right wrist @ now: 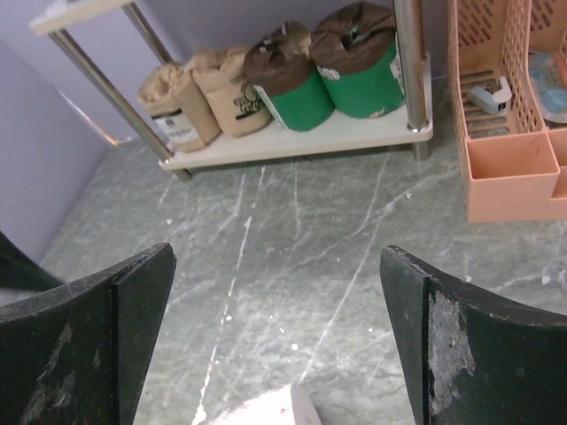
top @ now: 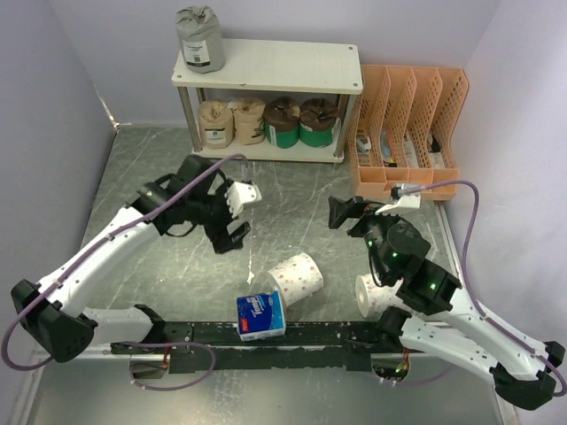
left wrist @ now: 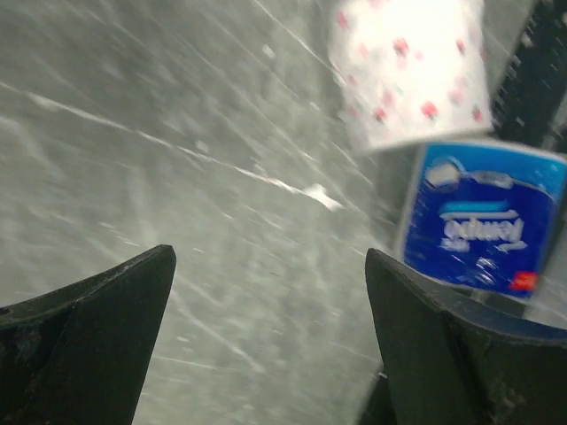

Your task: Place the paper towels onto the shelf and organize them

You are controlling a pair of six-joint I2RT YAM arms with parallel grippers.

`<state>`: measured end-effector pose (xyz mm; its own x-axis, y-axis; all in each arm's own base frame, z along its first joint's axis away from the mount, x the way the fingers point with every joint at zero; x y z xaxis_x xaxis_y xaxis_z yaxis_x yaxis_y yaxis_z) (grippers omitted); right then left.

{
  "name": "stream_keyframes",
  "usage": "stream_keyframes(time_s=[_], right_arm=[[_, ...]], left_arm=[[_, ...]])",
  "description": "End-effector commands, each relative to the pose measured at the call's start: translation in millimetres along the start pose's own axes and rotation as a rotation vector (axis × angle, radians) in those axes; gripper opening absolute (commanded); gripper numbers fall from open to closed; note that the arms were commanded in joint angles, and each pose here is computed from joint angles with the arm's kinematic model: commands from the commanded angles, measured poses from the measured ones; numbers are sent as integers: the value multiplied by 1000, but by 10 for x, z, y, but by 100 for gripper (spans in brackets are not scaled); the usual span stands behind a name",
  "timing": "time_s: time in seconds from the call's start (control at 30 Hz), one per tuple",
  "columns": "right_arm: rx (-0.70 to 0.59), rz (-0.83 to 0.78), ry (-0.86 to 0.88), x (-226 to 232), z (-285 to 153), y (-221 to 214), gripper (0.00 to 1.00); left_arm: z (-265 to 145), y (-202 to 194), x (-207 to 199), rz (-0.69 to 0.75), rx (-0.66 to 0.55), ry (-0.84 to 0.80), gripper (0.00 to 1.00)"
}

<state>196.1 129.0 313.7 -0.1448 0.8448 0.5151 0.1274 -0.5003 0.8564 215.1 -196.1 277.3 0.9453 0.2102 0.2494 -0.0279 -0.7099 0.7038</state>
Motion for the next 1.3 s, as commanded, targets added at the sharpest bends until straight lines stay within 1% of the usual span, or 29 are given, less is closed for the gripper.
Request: stream_keyframes(time_s=[0.0, 0.07, 0.1, 0.17, 0.2, 0.27, 0.33, 0.4, 0.47, 0.57, 0.63, 0.77, 0.83, 0.87, 0.9, 0.97, 1.13, 1.27], right_arm=[[-51, 76, -33, 37, -22, 227, 100], [-56, 94, -38, 36, -25, 237, 100], [-58, 102, -40, 32, -24, 233, 100], [-64, 118, -37, 26, -30, 229, 100], [-65, 123, -35, 26, -32, 229, 100], [-62, 127, -42, 26, -34, 233, 100], [-61, 123, -55, 10, -38, 243, 100], [-66, 124, -64, -8, -47, 252, 100], [-71, 128, -66, -26, -60, 260, 100], [-68, 134, -74, -66, -70, 217, 100], [-64, 134, -76, -89, -73, 184, 100], [-55, 121, -82, -110, -78, 158, 100], [-57, 116, -85, -117, -82, 168, 100], [-56, 112, -86, -123, -81, 159, 100], [-58, 111, -84, -125, -83, 161, 100], [-61, 110, -80, -128, -80, 150, 100], [-48, 97, -83, -105, -23, 78, 100], [-38, 92, -83, -69, 24, 39, 100]], left_arm=[[35, 29, -286, -156, -133, -88, 100], [106, 65, -248, -186, -230, -20, 99], [199, 47, -227, -180, -284, 11, 100], [291, 17, -181, -158, -348, 72, 100], [350, -15, -156, -132, -358, 96, 99], [496, -106, -129, -40, -330, 111, 100], [625, -198, -187, 79, -305, 65, 99], [724, -276, -325, 206, -288, -38, 97], [765, -321, -482, 302, -288, -155, 97], [697, -362, -675, 416, -295, -318, 94], [536, -418, -854, 492, -301, -473, 93], [250, -401, -935, 434, -304, -606, 95], [87, -482, -1080, 430, -312, -688, 96], [39, -563, -1183, 457, -326, -718, 100], [3, -632, -1263, 500, -346, -725, 99], [-8, -718, -1347, 583, -385, -683, 99], [110, -806, -1337, 637, -384, -649, 97], [308, -853, -1175, 685, -298, -581, 94]])
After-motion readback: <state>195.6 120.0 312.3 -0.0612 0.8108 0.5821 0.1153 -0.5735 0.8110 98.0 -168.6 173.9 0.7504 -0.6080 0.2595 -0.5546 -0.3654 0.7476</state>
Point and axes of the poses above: each gripper's point midway between its finger pads, its own z axis out along the fingers, its own x axis along the line the jaws close on, y = z × x, the point moved 4 cm from there along -z, back along the fingers, and after that the axes turned 11 degrees about z, right-handed, at the moved point
